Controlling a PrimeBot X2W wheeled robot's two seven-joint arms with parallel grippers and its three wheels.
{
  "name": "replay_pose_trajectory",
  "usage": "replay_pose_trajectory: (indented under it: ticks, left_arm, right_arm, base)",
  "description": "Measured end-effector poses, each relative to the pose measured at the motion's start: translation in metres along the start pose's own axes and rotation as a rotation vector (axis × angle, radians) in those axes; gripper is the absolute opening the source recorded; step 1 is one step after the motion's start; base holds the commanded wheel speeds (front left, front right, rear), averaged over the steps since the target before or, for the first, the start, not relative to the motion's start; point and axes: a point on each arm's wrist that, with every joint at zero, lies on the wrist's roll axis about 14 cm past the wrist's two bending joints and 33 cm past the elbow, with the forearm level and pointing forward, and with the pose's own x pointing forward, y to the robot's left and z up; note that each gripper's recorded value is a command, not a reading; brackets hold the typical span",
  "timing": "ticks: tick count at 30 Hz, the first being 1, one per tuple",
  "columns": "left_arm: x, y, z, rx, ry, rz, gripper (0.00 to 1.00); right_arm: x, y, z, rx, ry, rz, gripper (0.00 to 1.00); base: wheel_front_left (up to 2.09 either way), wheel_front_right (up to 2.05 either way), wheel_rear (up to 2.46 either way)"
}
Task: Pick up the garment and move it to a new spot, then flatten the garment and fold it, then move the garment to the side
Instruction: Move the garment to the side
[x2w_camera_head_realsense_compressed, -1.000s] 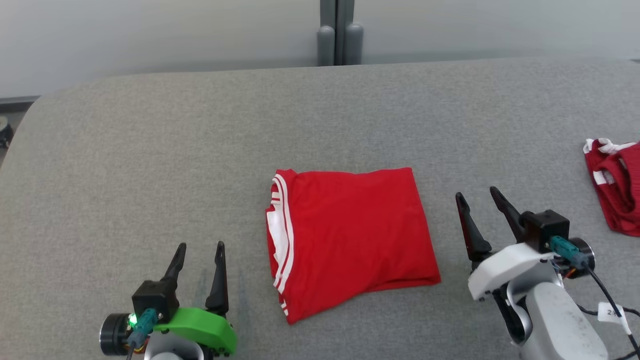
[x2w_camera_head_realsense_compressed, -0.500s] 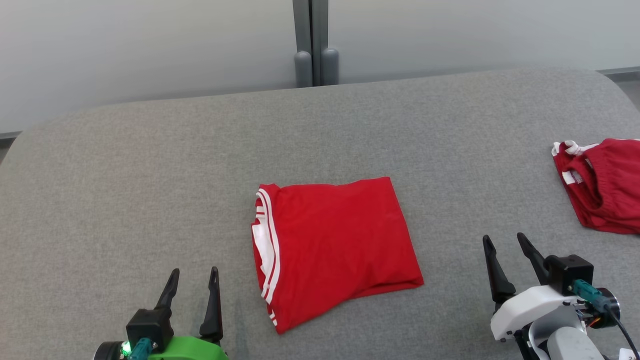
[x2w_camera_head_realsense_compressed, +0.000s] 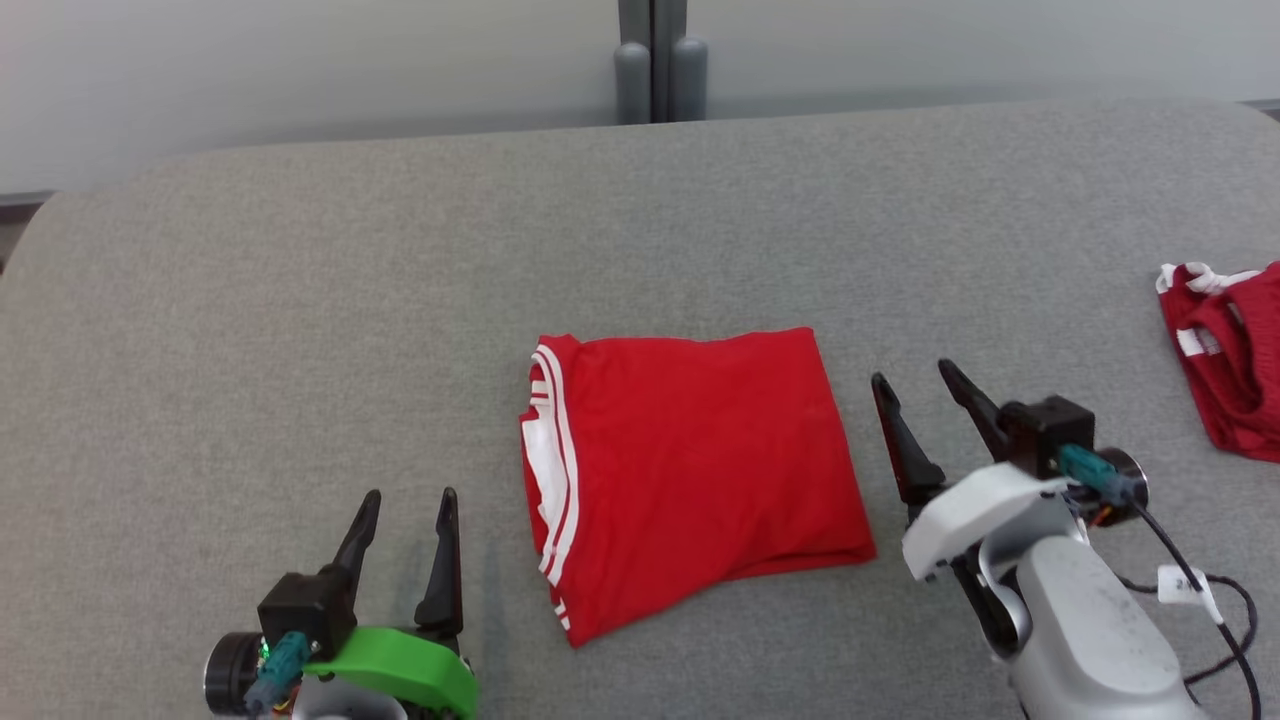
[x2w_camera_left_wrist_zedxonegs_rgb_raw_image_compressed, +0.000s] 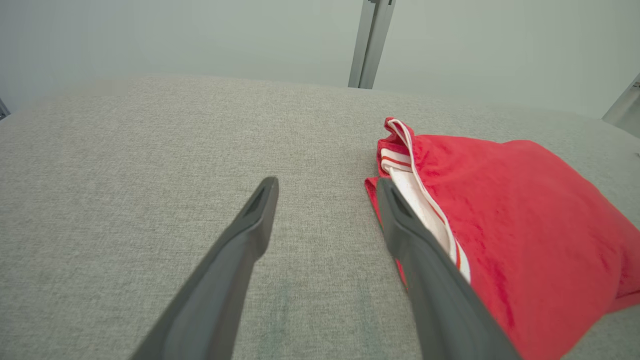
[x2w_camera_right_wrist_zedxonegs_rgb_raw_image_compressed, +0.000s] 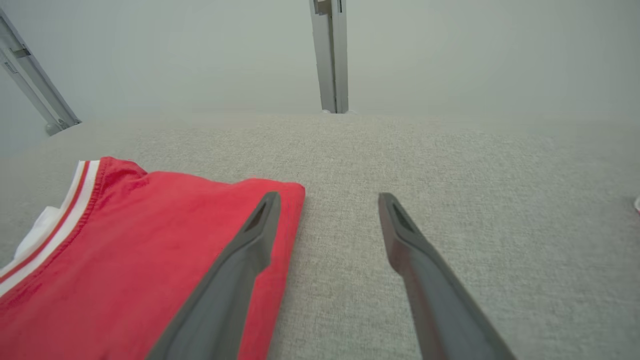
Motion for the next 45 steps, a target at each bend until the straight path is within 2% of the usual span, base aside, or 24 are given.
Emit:
replay_pose_trajectory:
  ticks: [6,11,12,13,14,15,20,26,33,39,45]
  left_arm:
    - [0.001,0.014,-0.004,-0.01,0.013,0.036,1.0]
    - [-0.006,0.027,-0.01,-0.017,0.033,0.077,1.0]
    - [-0.006,0.029,-0.011,-0.02,0.036,0.084,1.0]
    - [-0.007,0.03,-0.012,-0.021,0.039,0.088,1.0]
    - [-0.007,0.031,-0.013,-0.021,0.041,0.09,1.0]
    - [-0.006,0.03,-0.014,-0.022,0.043,0.087,1.0]
    - [0.002,0.02,-0.014,-0.021,0.043,0.053,1.0]
    - [0.022,-0.016,-0.017,-0.014,0.051,-0.071,1.0]
    - [0.051,-0.089,-0.019,-0.009,0.053,-0.299,1.0]
    - [0.053,-0.169,-0.031,-0.029,0.084,-0.539,1.0]
    - [0.048,-0.215,-0.04,-0.04,0.11,-0.678,1.0]
  right_arm:
    - [0.029,0.024,-0.036,-0.002,0.131,0.076,1.0]
    - [0.021,0.047,-0.087,0.006,0.306,0.143,1.0]
    - [0.019,0.049,-0.092,0.007,0.325,0.149,0.93]
    - [0.019,0.048,-0.096,0.006,0.337,0.148,0.46]
    - [0.018,0.047,-0.098,0.006,0.344,0.146,0.25]
    - [0.018,0.046,-0.098,0.014,0.343,0.138,0.0]
    - [0.015,0.022,-0.093,0.047,0.326,0.06,0.0]
    - [0.003,-0.026,-0.07,0.048,0.256,-0.075,0.0]
    - [-0.036,-0.086,-0.05,0.057,0.194,-0.254,0.0]
    - [-0.093,-0.131,-0.049,0.092,0.179,-0.432,0.0]
    - [-0.145,-0.164,-0.047,0.101,0.164,-0.585,0.0]
  base:
    - [0.0,0.0,0.0]
    - [0.0,0.0,0.0]
    - [0.0,0.0,0.0]
    - [0.0,0.0,0.0]
    - [0.0,0.0,0.0]
    - [0.0,0.0,0.0]
    - [0.0,0.0,0.0]
    - [0.0,0.0,0.0]
    - [0.0,0.0,0.0]
    - [0.0,0.0,0.0]
    - [0.0,0.0,0.0]
